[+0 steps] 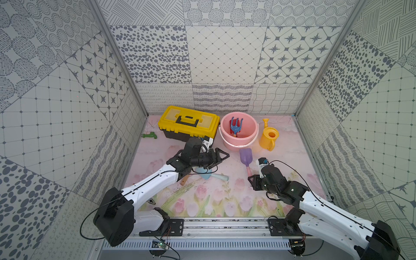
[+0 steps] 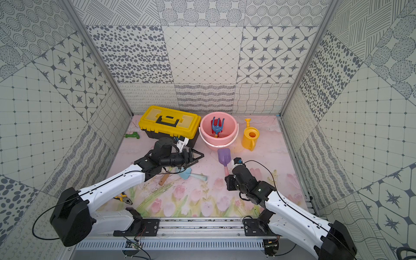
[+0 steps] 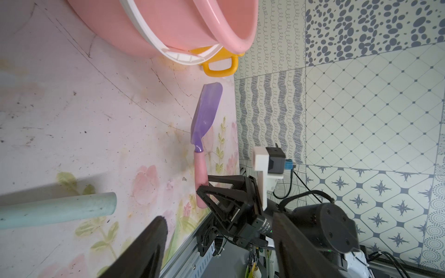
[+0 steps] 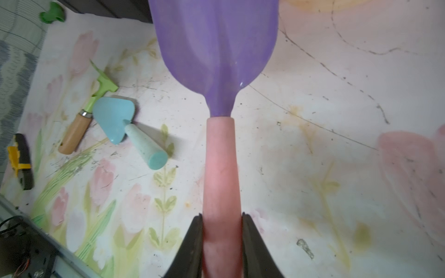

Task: Organize the gardening tools
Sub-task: Pick up the gardening tool from the center of the board.

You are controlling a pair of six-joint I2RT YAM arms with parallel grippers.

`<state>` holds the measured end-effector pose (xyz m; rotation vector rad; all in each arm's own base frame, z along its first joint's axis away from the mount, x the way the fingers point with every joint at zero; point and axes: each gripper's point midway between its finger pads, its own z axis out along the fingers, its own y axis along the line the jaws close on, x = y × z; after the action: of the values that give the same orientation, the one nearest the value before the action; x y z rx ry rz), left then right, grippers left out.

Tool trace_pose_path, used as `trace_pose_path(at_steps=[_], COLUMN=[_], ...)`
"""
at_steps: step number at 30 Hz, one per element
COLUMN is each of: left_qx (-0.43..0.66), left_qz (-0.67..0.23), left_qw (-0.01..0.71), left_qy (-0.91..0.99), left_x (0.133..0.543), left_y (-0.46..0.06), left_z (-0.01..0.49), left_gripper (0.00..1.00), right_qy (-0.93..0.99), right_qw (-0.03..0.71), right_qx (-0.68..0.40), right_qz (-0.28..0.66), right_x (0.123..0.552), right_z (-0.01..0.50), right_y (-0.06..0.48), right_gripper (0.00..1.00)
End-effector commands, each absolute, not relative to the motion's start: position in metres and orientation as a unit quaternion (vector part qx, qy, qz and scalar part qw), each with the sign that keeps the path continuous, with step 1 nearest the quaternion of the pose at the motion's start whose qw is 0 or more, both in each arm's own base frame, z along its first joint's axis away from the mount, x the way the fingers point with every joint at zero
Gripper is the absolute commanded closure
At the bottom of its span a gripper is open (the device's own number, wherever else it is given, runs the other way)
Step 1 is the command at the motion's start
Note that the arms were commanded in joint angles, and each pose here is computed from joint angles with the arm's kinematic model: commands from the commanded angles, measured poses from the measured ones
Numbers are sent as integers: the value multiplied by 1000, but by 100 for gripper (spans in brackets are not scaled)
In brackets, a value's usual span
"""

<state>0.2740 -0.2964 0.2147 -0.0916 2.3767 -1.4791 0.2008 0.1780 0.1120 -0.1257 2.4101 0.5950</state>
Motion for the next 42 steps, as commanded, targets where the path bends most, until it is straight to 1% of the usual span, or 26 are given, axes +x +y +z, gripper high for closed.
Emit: trace_pose_path(at_steps=[1, 3, 6, 9, 15, 21, 26, 28, 32, 35, 38, 42], left_qx=[31, 34, 32, 28, 27, 12, 9, 5, 0, 1, 10, 12], left_qz=[-540, -535, -527, -519, -490, -430, -416, -402, -380, -375, -403, -428], left_qw=[178, 177, 171, 170, 193, 229, 227, 223, 222, 219, 213, 203], left_qy=[822, 825, 832, 837, 850, 873, 881, 888, 898, 901, 890, 880], left_x=[271, 274, 278, 282, 288, 295, 296, 297, 299, 299, 297, 299], left_y=[-330, -337, -342, -343, -335, -314, -311, -308, -303, -302, -312, -323], left_z=[228, 226, 219, 214, 211, 203, 200, 196, 189, 186, 189, 192], left_gripper=[36, 41, 48, 48, 50, 50, 51, 53, 53, 51, 50, 54], right_qy=[899, 891, 886, 883, 880, 879, 878, 879, 878, 877, 874, 871], right_qw=[353, 362, 367, 366, 365, 371, 376, 378, 380, 382, 377, 364], right_qx=[-80, -105, -121, -128, -134, -129, -127, -124, -123, -121, -128, -138], right_qz=[246, 255, 258, 263, 272, 269, 267, 262, 263, 265, 277, 301], right_x=[200, 197, 195, 194, 192, 193, 194, 195, 194, 194, 191, 185], right_z=[141, 156, 164, 167, 170, 171, 172, 170, 171, 173, 175, 174], right_y=[193, 207, 218, 224, 228, 224, 222, 220, 219, 218, 222, 231], right_gripper=[100, 100, 100, 100, 100, 100, 100, 100, 100, 100, 100, 100])
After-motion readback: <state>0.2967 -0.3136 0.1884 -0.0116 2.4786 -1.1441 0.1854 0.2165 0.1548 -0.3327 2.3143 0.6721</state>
